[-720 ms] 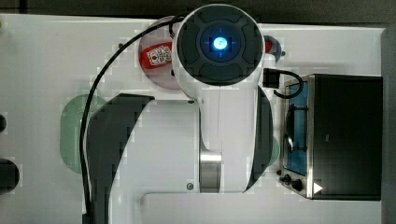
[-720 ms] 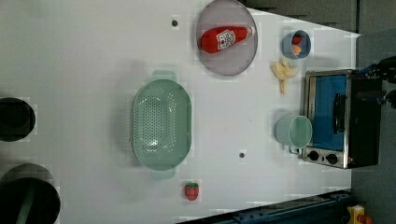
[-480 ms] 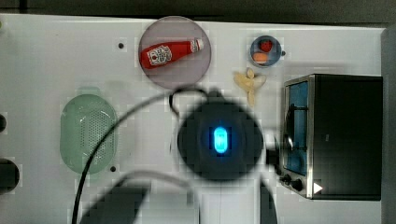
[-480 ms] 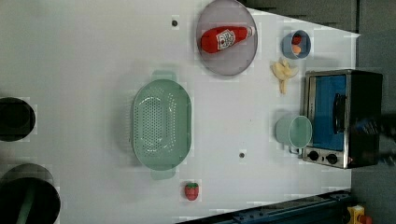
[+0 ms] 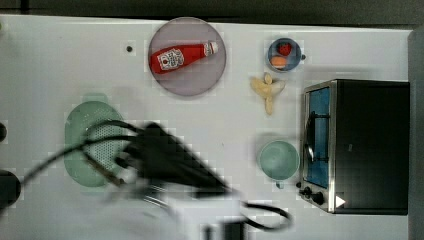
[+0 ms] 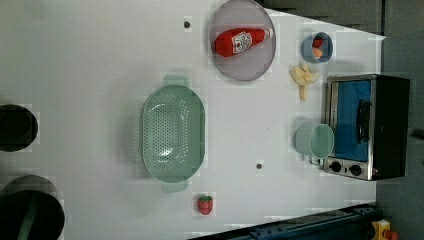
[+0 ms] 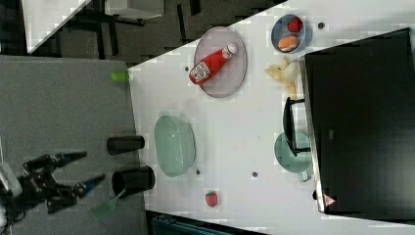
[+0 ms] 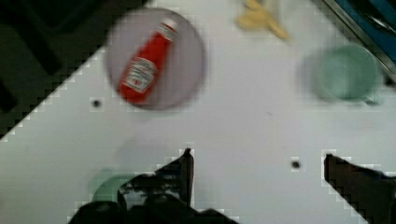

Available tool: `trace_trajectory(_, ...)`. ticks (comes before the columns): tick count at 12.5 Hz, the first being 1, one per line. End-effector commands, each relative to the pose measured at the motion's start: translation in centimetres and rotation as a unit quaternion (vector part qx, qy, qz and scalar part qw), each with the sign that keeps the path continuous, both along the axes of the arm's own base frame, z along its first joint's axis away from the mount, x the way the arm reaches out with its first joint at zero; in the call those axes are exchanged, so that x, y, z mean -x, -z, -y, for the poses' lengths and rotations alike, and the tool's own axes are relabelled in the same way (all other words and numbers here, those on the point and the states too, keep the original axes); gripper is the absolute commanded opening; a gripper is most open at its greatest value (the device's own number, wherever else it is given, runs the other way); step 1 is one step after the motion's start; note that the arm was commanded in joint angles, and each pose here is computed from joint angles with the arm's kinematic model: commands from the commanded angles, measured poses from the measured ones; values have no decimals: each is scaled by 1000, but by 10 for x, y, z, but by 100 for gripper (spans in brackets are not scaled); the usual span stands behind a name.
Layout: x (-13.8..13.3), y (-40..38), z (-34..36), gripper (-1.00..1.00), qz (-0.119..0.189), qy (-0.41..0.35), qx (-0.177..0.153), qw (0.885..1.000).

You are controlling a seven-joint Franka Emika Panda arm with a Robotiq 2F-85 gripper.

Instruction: Drag strainer left to right.

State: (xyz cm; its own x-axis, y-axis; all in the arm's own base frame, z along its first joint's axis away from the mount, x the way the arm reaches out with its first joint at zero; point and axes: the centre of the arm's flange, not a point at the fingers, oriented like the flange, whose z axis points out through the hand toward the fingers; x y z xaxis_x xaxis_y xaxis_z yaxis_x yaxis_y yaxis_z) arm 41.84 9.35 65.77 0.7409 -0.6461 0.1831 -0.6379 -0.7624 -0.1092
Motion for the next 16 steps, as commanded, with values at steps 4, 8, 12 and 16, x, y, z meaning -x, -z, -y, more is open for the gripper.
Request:
trace_trajectory(4,-26,179,-162,100,-116,110,4,987)
trace_trajectory(8,-30,275,-221,100,-141,250,-28,957)
trace_trajectory(12,-41,359,-229,100,-163,366,-66,914)
trace_trajectory(16,-43,425,-227,100,-162,389,-99,901)
